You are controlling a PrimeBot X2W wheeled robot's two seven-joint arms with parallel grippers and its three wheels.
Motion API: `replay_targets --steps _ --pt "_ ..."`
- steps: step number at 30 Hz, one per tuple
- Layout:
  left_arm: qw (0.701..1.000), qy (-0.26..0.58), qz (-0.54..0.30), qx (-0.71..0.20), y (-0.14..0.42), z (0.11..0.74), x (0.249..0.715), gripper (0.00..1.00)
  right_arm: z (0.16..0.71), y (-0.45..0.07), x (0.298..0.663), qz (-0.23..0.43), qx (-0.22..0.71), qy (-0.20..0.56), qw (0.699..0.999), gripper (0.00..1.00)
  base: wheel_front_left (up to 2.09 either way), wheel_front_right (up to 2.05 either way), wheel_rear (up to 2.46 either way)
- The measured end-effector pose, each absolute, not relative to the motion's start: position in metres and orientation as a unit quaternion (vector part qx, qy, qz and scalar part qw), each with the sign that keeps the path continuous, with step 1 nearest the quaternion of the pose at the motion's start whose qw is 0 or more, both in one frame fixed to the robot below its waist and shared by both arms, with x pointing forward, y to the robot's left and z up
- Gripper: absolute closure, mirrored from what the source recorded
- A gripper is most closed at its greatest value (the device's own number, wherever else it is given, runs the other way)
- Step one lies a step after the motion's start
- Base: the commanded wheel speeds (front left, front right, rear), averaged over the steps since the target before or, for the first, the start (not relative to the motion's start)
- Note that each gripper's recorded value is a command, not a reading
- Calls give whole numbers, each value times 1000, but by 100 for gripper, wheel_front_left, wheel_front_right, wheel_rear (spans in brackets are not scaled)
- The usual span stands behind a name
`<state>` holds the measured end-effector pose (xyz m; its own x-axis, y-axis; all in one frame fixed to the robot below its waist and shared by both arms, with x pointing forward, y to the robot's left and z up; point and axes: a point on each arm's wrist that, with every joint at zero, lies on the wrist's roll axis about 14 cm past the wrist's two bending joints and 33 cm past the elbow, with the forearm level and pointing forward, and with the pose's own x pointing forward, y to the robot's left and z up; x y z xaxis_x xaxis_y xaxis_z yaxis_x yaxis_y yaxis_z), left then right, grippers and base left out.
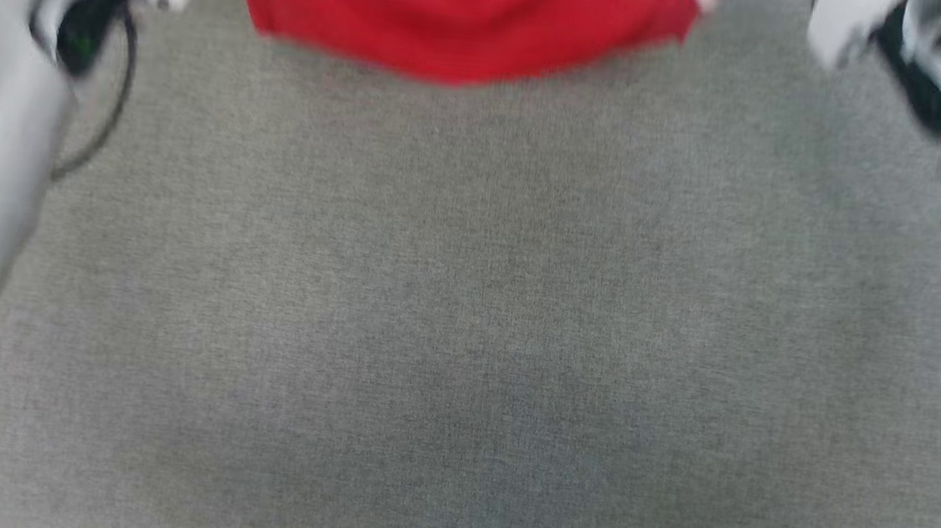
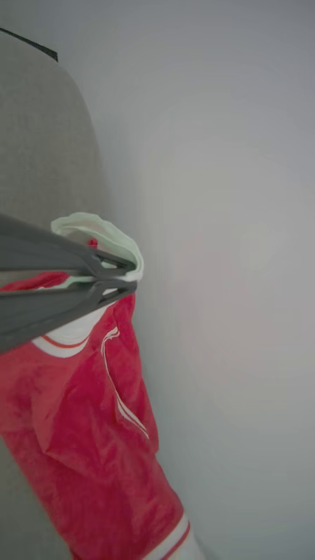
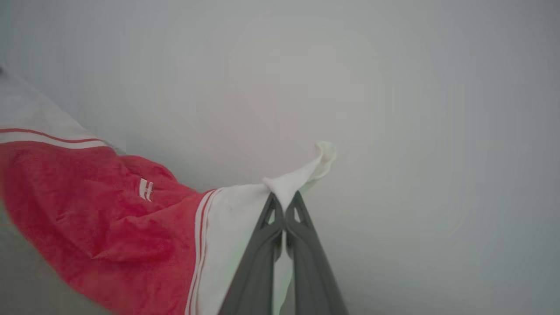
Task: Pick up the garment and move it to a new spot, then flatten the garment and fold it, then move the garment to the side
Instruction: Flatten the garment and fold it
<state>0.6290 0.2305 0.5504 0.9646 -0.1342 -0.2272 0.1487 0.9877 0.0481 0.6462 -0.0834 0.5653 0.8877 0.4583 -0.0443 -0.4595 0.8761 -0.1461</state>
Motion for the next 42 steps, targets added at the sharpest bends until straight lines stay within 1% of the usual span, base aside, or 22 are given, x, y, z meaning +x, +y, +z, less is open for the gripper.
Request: replay_targets --steps 7,12,17,20,25,32,37,42 --pt "974 208 -92 -9 237 501 568 100 534 -95 589 272 -28 70 959 100 0 0 0" --pt "956 265 -117 -35 238 473 517 100 510 -111 546 288 -24 120 950 100 0 0 0" --pt "937 331 -102 -52 245 436 459 100 478 -127 501 296 -16 180 938 100 0 0 0" --pt "924 369 -83 -51 251 418 425 100 455 -138 473 302 -31 226 926 100 0 0 0" --pt "908 415 -38 -42 265 394 379 100 419 -152 423 319 -70 305 895 100 0 0 0" --pt "899 437 7 -23 274 377 344 100 388 -157 363 343 -88 382 854 100 0 0 0" --pt "893 446 -10 -54 251 367 329 100 379 -155 340 345 -71 406 843 100 0 0 0" --pt "895 442 -13 -64 244 365 322 100 373 -155 324 338 -46 436 833 100 0 0 0"
